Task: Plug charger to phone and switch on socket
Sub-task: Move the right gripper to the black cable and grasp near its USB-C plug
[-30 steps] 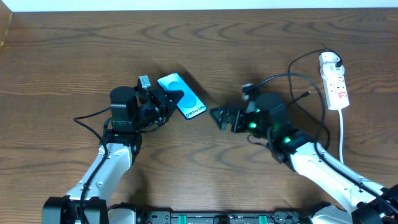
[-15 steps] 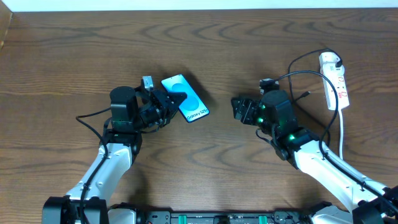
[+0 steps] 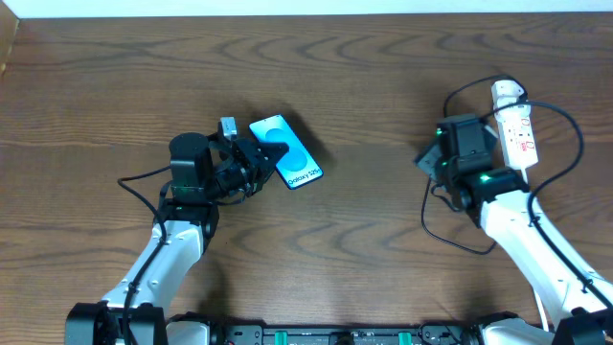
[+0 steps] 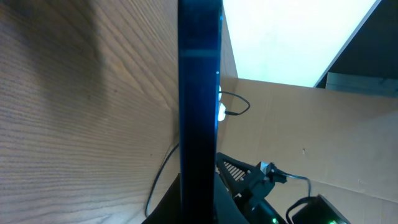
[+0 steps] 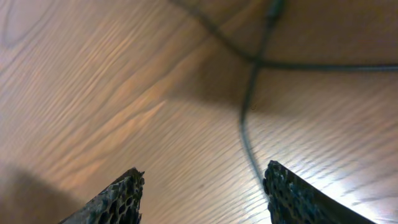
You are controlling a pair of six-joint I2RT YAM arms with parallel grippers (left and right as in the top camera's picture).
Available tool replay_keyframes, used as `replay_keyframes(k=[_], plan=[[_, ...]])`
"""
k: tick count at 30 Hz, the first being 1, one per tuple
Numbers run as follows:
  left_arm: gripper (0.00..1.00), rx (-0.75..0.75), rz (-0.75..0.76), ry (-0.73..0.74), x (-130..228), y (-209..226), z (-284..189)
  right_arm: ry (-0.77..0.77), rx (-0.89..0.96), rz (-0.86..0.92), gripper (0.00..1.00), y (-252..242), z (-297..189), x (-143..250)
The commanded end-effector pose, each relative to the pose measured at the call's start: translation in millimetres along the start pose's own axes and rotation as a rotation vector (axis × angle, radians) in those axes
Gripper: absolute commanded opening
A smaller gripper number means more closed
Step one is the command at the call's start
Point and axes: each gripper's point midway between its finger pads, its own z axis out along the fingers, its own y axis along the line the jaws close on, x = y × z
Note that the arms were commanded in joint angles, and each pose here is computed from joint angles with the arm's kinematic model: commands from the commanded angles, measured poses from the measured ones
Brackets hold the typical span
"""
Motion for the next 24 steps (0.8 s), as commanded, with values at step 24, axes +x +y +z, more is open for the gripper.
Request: replay_keyframes(k=[24], plan=[[0.07,0.034,0.066,0.048,11.9,-17.5,5.2,0.043,0.208,0.163,0.52,-52.3,98.0,7.3]])
